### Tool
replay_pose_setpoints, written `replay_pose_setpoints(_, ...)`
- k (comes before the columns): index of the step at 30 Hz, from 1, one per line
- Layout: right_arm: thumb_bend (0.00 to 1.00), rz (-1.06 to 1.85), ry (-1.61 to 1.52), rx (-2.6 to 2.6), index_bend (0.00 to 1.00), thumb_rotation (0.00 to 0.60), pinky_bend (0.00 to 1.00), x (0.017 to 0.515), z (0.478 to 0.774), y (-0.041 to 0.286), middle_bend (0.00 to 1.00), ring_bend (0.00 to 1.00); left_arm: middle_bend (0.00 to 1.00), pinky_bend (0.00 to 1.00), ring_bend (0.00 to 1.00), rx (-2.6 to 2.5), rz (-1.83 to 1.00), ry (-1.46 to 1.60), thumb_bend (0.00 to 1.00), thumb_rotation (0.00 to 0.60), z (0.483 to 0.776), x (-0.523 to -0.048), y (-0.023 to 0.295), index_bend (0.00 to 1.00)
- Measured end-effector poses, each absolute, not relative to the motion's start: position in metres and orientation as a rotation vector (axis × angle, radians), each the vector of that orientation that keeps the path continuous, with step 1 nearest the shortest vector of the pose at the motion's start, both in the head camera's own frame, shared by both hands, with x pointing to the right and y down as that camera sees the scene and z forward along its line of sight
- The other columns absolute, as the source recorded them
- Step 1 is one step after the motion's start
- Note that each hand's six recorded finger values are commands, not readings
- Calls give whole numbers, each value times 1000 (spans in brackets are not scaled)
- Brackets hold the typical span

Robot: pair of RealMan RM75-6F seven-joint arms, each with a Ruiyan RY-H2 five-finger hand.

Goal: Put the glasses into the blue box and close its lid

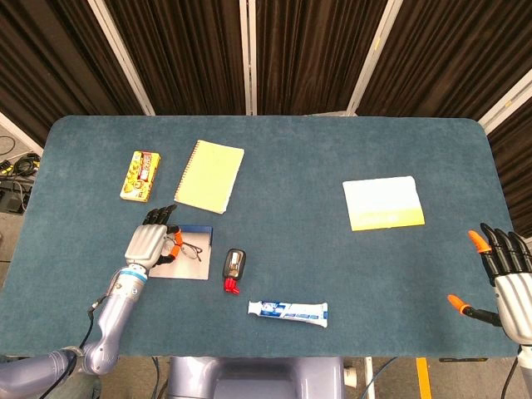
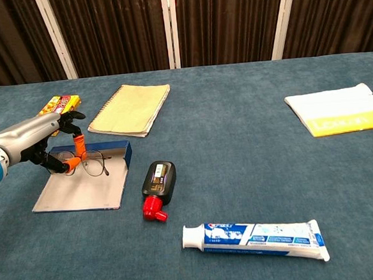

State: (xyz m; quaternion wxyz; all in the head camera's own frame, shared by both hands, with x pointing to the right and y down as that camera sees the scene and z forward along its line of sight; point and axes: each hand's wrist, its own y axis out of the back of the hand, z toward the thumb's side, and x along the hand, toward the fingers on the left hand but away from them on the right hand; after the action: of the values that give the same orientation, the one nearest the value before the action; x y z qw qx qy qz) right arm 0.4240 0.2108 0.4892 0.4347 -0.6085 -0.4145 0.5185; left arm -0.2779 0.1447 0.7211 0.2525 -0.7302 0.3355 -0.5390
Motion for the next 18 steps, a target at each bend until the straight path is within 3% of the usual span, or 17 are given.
replay_pose_setpoints(3, 0, 1291, -1034, -1516, 0, 600, 0, 424, 489, 211, 0, 0, 0, 0, 0, -1978, -1477, 910, 487, 600, 725, -280, 145, 538)
replay_pose_setpoints(5, 0, 1291, -1035, -1515, 0, 600, 0, 424, 489, 211, 0, 0, 0, 0, 0, -1975, -1482, 918, 475, 600, 728, -282, 144, 438)
replay_pose_setpoints(8, 0, 1291, -1035, -1515, 0, 600, 0, 424, 489, 211, 0, 0, 0, 0, 0, -1971, -1475, 932, 327, 600, 730, -284, 143, 129)
replay_pose_setpoints(10, 0, 1291, -1033, -1517, 0, 600, 0, 424, 489, 211, 0, 0, 0, 0, 0, -1966, -1471, 935, 170, 600, 731, -285, 142, 3)
replay_pose_setpoints(12, 0, 1291, -1033, -1518, 0, 600, 0, 424, 489, 211, 0, 0, 0, 0, 0, -1968, -1460, 947, 113, 600, 730, -285, 142, 0)
replay_pose_setpoints(18, 0, 1289, -1036, -1518, 0, 600, 0, 424, 489, 211, 0, 0, 0, 0, 0, -1967, -1404, 966, 64, 600, 723, -285, 142, 0)
